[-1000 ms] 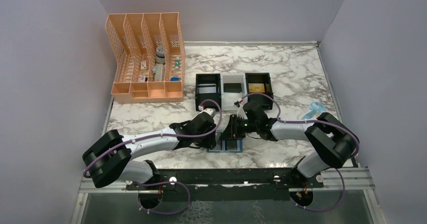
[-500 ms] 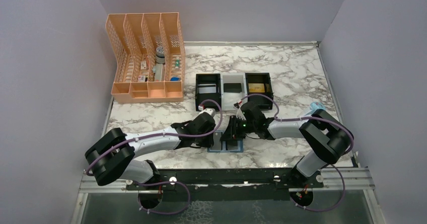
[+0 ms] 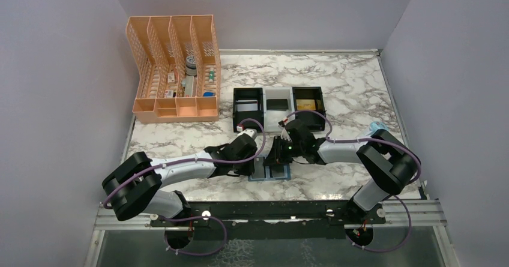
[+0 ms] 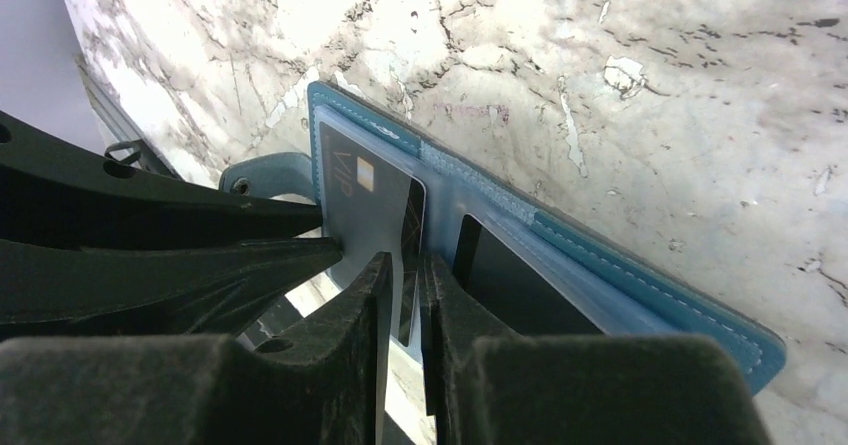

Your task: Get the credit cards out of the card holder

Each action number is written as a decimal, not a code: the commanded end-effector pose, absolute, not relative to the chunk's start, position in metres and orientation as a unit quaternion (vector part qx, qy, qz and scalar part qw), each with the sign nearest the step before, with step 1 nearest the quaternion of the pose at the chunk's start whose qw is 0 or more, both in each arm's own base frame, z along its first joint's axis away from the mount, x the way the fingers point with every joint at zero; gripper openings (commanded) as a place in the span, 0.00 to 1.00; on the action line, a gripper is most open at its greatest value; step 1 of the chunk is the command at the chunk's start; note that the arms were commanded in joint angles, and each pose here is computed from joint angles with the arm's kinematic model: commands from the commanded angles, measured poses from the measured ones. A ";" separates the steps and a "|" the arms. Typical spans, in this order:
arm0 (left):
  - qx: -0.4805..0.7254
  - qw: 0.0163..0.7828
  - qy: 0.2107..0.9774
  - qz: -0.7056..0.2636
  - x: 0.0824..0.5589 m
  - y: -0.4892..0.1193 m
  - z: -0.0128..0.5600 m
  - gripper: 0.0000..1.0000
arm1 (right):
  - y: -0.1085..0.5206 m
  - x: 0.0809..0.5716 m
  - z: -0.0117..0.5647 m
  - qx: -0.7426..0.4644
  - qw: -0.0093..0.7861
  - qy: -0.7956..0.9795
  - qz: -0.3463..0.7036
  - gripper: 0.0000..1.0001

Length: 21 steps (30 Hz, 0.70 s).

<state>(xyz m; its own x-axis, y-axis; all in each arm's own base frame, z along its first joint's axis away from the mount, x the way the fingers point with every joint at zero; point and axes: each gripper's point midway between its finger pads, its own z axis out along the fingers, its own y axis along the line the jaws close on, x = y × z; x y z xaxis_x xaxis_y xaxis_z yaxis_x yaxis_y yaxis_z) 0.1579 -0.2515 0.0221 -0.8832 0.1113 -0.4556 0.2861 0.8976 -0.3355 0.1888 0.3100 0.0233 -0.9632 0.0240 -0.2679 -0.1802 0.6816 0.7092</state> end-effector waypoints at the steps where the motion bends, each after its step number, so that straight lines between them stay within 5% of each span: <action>1: 0.114 0.202 0.957 -0.174 0.152 -0.242 0.009 0.22 | 0.299 0.195 0.018 -0.046 0.149 0.922 0.355 0.18; 11: 0.119 0.202 0.956 -0.176 0.153 -0.244 0.011 0.21 | 0.300 0.185 0.004 -0.053 0.130 0.927 0.346 0.18; 15: 0.120 0.201 0.956 -0.175 0.153 -0.244 0.010 0.19 | 0.309 0.184 0.013 -0.044 0.131 0.913 0.383 0.05; 21: 0.125 0.203 0.956 -0.174 0.154 -0.244 0.011 0.18 | 0.318 0.183 0.028 -0.051 0.136 0.897 0.417 0.01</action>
<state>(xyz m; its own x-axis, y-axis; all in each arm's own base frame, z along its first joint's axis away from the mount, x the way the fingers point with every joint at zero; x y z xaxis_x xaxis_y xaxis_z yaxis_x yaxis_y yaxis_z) 0.1579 -0.2505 0.0214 -0.8798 0.1310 -0.4568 0.3011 0.8974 -0.3224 0.1888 0.3096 0.0205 -0.9574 0.0281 -0.2875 -0.1873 0.6976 0.6916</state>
